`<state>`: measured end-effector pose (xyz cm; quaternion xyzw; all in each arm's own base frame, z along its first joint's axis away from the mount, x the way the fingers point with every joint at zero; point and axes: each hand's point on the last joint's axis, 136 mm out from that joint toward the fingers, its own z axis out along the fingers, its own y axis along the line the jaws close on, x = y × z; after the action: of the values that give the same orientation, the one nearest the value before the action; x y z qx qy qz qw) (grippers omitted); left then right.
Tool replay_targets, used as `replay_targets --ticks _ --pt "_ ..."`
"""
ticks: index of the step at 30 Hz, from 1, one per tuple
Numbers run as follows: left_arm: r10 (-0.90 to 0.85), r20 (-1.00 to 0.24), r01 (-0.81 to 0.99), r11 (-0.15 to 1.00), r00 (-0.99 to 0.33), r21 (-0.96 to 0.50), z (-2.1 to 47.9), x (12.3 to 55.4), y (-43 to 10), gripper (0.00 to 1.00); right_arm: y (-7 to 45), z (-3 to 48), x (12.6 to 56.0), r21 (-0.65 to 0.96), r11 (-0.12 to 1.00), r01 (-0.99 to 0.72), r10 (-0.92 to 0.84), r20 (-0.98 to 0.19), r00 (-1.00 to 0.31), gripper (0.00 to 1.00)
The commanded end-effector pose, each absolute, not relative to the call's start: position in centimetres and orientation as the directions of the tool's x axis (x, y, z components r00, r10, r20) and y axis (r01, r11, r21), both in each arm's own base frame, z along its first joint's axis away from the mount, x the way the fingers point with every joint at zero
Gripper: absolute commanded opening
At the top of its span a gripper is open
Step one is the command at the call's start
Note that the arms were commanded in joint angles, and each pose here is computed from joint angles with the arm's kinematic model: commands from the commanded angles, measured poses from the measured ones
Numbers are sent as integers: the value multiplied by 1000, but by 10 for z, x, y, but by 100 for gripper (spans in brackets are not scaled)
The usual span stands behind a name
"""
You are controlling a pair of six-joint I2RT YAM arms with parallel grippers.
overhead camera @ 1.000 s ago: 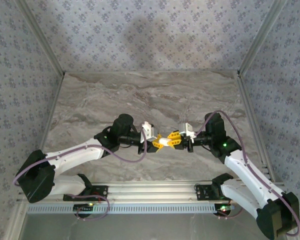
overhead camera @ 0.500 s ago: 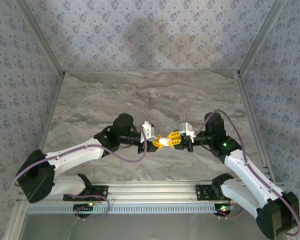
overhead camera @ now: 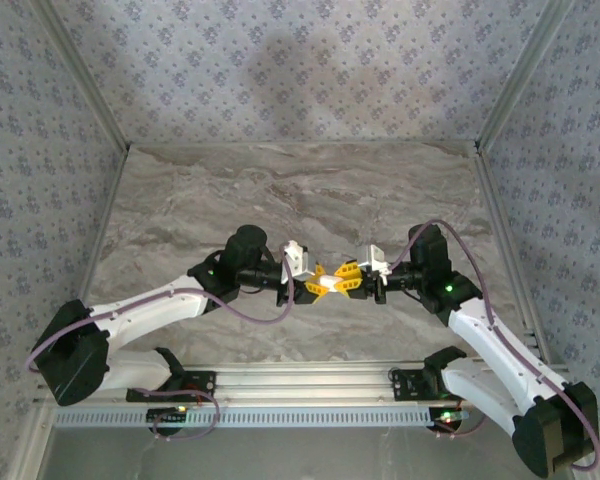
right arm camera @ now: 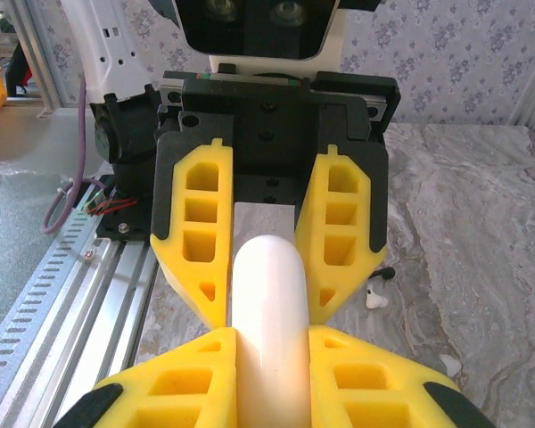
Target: Insert wireless bluetooth earbuds into charging case
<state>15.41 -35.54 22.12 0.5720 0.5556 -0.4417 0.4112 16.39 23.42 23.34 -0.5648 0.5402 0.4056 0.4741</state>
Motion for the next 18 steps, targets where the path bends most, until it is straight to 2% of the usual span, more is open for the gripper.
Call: replay_targets --ticks 1,12,18 --pt "229 -973 997 -76 19 2 241 152 -359 31 236 243 162 -125 15 -992 -214 -970 119 20" --pt "273 -962 996 -82 0 -23 225 151 -359 35 235 250 162 -146 22 -989 -202 -970 138 20" --pt "265 -964 996 -85 7 -16 227 151 -359 30 235 250 163 -143 22 -989 -202 -970 136 20"
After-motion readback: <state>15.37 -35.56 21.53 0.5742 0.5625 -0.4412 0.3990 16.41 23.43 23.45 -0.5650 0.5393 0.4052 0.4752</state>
